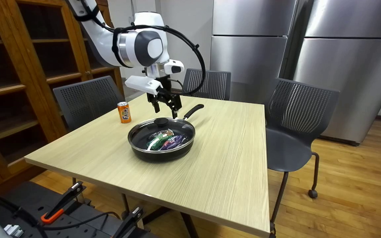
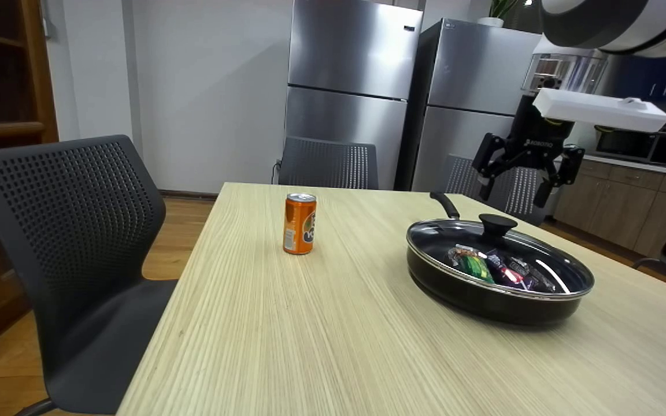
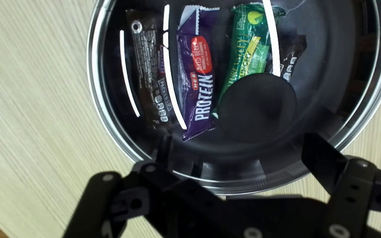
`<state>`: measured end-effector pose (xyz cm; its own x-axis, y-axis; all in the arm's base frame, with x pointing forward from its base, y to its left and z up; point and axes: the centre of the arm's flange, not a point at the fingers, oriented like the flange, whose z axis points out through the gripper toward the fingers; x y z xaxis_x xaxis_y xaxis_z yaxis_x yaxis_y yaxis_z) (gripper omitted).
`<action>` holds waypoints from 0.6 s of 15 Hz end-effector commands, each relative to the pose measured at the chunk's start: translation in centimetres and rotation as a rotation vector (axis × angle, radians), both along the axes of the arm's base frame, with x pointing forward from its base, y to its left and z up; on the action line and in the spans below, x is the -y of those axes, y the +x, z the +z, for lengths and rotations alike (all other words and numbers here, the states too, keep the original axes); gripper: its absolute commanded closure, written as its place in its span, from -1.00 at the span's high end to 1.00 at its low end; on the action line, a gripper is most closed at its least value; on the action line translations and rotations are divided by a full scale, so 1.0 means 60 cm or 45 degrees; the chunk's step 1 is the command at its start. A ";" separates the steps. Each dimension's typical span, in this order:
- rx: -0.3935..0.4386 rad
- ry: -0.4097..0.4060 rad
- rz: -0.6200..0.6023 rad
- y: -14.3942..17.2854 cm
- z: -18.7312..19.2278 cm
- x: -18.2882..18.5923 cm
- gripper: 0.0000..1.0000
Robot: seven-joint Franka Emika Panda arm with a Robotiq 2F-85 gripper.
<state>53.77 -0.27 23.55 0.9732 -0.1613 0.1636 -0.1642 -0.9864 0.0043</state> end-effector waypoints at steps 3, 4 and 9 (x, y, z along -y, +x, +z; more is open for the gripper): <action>-0.010 -0.032 -0.001 -0.028 0.070 0.001 1.00; -0.007 -0.031 0.014 -0.033 0.078 0.002 1.00; 0.013 -0.020 0.023 -0.020 0.074 0.005 1.00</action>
